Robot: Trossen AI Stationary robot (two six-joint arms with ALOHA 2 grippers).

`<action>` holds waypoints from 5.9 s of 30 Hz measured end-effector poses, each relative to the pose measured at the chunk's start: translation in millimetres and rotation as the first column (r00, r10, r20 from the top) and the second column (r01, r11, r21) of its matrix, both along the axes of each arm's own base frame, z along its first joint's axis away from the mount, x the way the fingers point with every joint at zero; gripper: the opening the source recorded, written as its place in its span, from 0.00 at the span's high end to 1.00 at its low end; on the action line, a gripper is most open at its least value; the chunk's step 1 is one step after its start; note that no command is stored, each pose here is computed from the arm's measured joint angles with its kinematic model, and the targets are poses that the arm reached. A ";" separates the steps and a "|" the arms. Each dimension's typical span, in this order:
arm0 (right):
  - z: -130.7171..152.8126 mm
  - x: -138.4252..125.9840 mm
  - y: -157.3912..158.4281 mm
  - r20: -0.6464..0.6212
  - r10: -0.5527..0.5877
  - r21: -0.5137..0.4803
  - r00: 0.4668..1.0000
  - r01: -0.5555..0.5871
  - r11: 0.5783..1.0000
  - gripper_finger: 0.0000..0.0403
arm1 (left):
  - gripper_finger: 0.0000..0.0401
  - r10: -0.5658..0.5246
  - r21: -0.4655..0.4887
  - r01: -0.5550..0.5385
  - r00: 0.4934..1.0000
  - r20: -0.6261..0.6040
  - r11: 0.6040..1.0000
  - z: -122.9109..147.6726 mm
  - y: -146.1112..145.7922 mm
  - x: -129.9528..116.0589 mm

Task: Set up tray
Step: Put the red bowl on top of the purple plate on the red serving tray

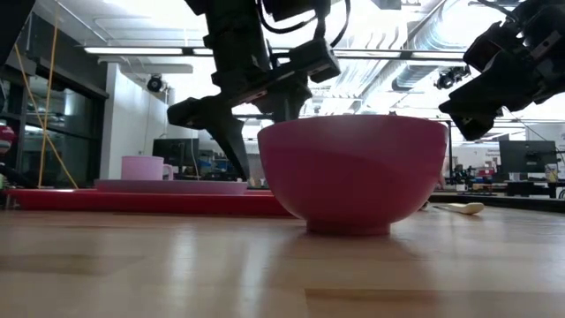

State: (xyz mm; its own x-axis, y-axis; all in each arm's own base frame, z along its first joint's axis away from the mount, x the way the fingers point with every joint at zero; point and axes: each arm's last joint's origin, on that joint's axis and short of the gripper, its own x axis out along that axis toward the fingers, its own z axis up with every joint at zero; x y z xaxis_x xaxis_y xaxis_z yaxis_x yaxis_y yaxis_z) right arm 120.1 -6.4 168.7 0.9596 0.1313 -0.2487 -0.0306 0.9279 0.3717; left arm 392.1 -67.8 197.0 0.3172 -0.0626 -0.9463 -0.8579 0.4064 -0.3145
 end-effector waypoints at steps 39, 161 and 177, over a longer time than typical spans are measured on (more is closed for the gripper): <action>0.0 0.0 0.0 0.000 -0.001 0.004 1.000 0.001 1.000 0.82 | 0.96 -0.026 -0.038 0.024 0.999 -0.045 0.999 35.7 -1.7 2.5; 0.5 0.4 -4.7 -0.005 -0.178 0.043 0.984 0.179 0.983 0.82 | 0.96 0.103 0.180 -0.070 0.978 -0.182 0.981 17.0 216.2 -214.8; 0.5 0.4 -4.8 -0.007 -0.182 0.052 0.983 0.182 0.982 0.82 | 0.91 0.118 0.220 -0.078 0.978 -0.174 0.972 17.6 218.7 -213.3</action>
State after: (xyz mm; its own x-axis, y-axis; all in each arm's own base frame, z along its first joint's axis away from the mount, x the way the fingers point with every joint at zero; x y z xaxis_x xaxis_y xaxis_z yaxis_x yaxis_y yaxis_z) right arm 120.4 -11.2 169.2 0.9682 -0.0326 -0.2479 0.1377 0.8971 0.4199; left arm 178.7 150.9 214.6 0.1303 0.1673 -0.9773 -0.9318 0.3575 -0.0631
